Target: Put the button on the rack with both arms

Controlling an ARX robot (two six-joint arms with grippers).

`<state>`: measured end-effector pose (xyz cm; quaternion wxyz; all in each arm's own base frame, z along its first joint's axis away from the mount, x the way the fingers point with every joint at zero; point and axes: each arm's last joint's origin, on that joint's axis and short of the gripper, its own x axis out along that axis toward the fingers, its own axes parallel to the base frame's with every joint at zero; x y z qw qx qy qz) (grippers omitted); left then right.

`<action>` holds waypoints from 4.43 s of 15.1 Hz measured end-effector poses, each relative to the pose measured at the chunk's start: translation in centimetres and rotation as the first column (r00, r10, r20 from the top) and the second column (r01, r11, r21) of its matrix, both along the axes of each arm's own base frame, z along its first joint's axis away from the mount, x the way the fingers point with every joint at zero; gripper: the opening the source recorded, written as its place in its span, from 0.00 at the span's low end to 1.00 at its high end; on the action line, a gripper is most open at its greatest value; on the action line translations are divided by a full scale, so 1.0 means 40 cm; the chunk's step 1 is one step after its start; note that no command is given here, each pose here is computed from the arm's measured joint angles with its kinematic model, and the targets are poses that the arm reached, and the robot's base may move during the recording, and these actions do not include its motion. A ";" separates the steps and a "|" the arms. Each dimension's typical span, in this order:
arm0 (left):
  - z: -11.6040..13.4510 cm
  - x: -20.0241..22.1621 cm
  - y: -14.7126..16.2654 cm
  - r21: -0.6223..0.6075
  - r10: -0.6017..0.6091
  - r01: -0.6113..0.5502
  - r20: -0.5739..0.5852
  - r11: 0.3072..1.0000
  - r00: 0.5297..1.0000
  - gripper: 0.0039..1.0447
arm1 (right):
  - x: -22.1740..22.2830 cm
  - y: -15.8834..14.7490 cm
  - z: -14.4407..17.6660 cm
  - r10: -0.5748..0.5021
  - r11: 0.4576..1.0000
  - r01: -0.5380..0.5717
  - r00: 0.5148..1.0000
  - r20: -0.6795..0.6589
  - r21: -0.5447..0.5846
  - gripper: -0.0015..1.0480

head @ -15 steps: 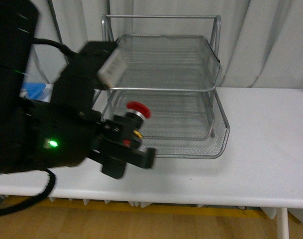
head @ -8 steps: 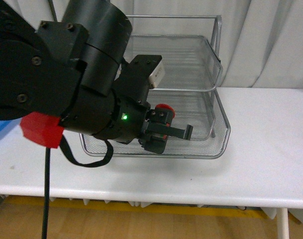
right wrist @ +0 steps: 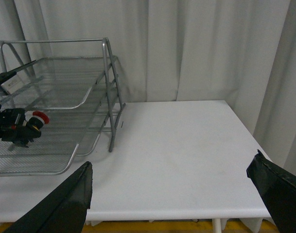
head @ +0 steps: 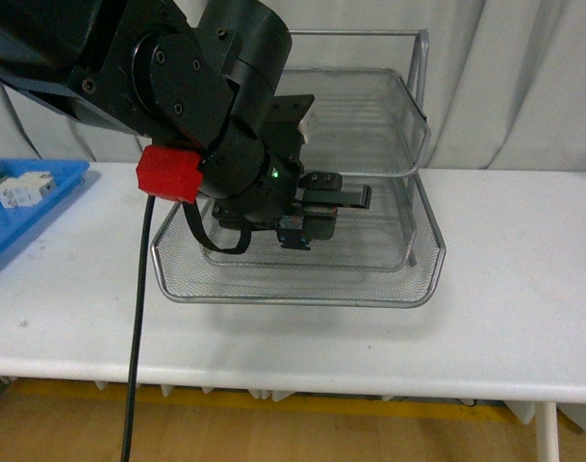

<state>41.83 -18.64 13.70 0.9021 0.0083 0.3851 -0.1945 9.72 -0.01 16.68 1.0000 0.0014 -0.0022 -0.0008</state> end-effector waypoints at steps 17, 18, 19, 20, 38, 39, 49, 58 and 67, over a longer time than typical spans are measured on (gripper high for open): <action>0.236 -0.480 0.338 -0.174 0.324 -0.283 0.668 0.943 0.669 0.68 | 0.000 0.000 0.000 0.000 1.000 0.000 1.000 0.000 0.000 0.94; 0.217 -0.523 0.383 -0.169 0.359 -0.338 0.670 0.926 0.650 0.59 | 0.000 0.000 0.000 0.000 1.000 0.000 1.000 0.000 0.000 0.94; 0.185 -0.581 0.428 -0.168 0.385 -0.374 0.668 0.912 0.637 0.47 | 0.000 0.000 0.000 0.000 1.000 0.000 1.000 0.000 0.000 0.94; 0.153 -0.624 0.454 -0.171 0.373 -0.355 0.669 0.919 0.643 0.36 | 0.000 0.000 0.000 0.001 1.000 -0.001 1.000 0.000 0.000 0.94; 0.080 -0.773 0.466 -0.181 0.366 -0.342 0.692 0.922 0.622 0.01 | 0.000 0.000 0.000 0.001 1.000 -0.001 1.000 0.000 0.000 0.94; 0.081 -0.775 0.466 -0.182 0.366 -0.342 0.694 0.922 0.620 0.01 | 0.000 0.000 0.000 0.001 1.000 -0.001 1.000 0.000 0.000 0.94; 0.072 -0.802 0.466 -0.177 0.366 -0.344 0.685 0.922 0.630 0.40 | 0.133 -0.006 0.101 0.070 0.995 -0.080 0.988 0.137 0.062 0.94; 0.072 -0.802 0.466 -0.174 0.365 -0.344 0.686 0.923 0.630 0.94 | 0.577 0.296 0.115 0.450 0.886 -0.297 0.736 -0.506 0.356 0.29; 0.072 -0.802 0.466 -0.174 0.364 -0.344 0.686 0.923 0.630 0.94 | 0.529 0.479 -0.102 0.420 0.897 -0.350 0.487 -0.766 0.270 0.02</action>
